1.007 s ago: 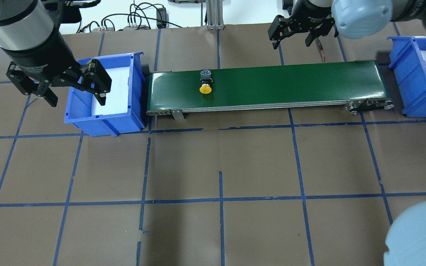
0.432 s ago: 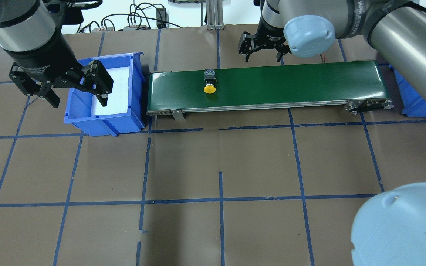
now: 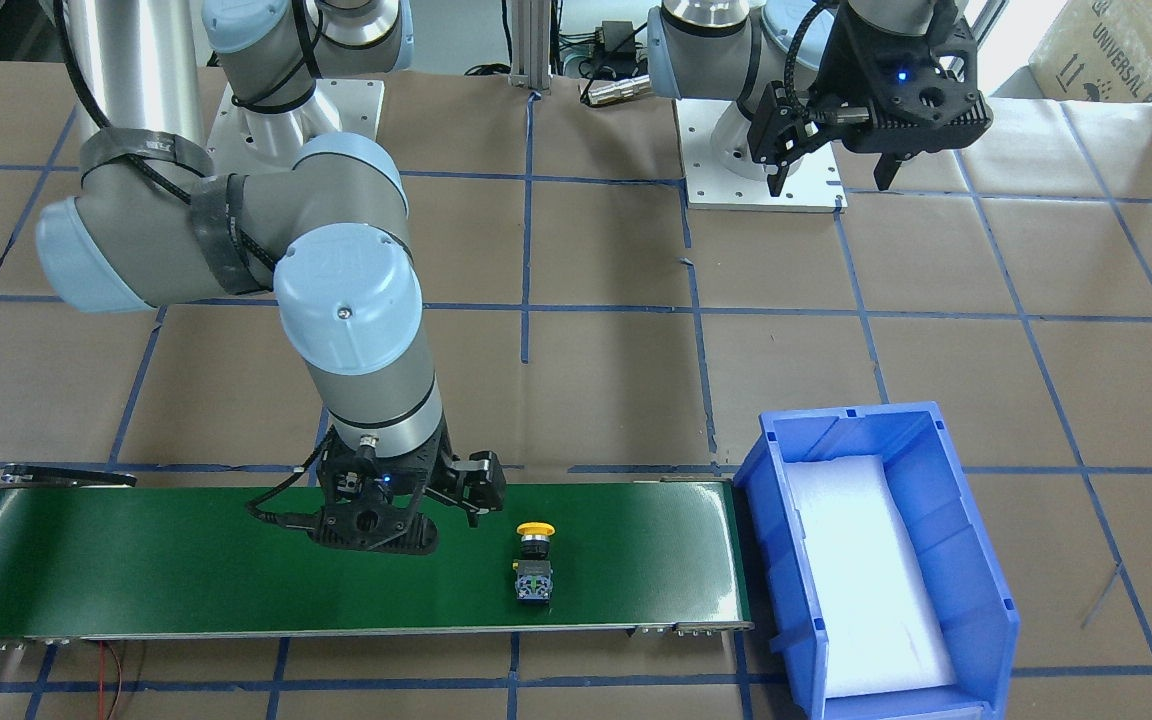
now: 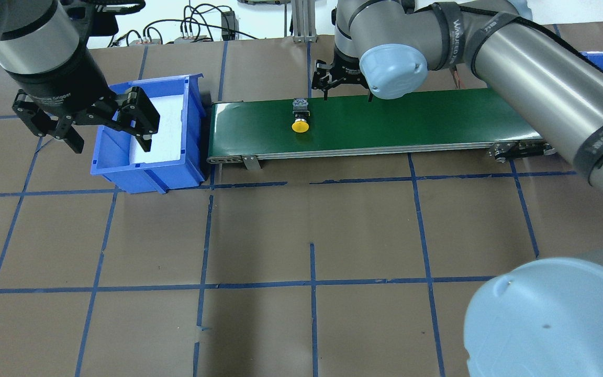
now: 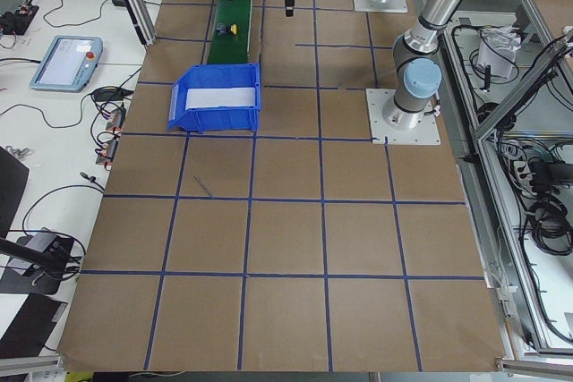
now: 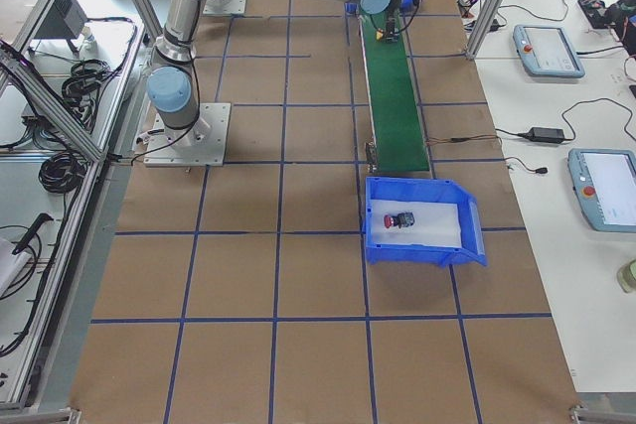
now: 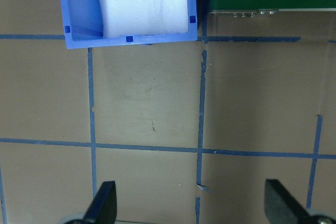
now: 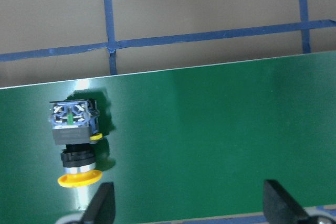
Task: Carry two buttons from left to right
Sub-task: 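Lower the right gripper over the yellow switch on the belt, then close the right gripper on the yellow-capped switch and lift it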
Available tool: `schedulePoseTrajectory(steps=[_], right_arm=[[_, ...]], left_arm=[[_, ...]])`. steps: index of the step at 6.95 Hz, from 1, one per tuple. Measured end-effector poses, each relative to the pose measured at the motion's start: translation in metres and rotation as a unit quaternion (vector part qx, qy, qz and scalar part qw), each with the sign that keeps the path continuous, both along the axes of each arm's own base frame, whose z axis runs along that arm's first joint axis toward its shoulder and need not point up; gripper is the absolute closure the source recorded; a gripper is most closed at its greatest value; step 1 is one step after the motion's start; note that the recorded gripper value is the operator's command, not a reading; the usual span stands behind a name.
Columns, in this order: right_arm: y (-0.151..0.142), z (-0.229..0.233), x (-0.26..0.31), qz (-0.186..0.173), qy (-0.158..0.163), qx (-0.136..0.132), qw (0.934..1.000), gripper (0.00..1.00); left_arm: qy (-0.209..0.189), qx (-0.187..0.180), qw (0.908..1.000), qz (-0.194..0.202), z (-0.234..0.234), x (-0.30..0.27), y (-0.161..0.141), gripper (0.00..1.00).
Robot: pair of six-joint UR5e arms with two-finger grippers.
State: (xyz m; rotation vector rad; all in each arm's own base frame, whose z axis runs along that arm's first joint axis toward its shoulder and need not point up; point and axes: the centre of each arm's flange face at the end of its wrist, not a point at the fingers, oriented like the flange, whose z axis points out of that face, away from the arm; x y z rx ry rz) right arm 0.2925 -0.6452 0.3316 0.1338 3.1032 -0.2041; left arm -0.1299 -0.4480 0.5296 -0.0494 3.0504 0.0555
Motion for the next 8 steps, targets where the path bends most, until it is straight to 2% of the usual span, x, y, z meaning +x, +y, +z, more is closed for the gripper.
schedulePoseTrajectory(steps=[3,6,7,8], right_arm=[[-0.029,-0.019,0.041,0.011,-0.004,-0.016,0.9998,0.01],[-0.048,-0.053,0.052,0.016,-0.004,-0.013,0.9998,0.01],[-0.052,-0.068,0.053,0.016,-0.004,-0.014,0.9998,0.06],[-0.053,-0.078,0.053,0.018,-0.003,-0.013,0.9998,0.24]], left_arm=[[-0.001,0.002,1.0000,0.000,-0.001,0.001,0.000,0.00],[-0.002,0.000,1.0000,0.001,-0.002,0.003,-0.003,0.00],[-0.002,0.000,1.0000,0.002,-0.002,0.003,-0.003,0.00],[-0.002,0.000,1.0000,0.002,-0.001,0.004,-0.003,0.00]])
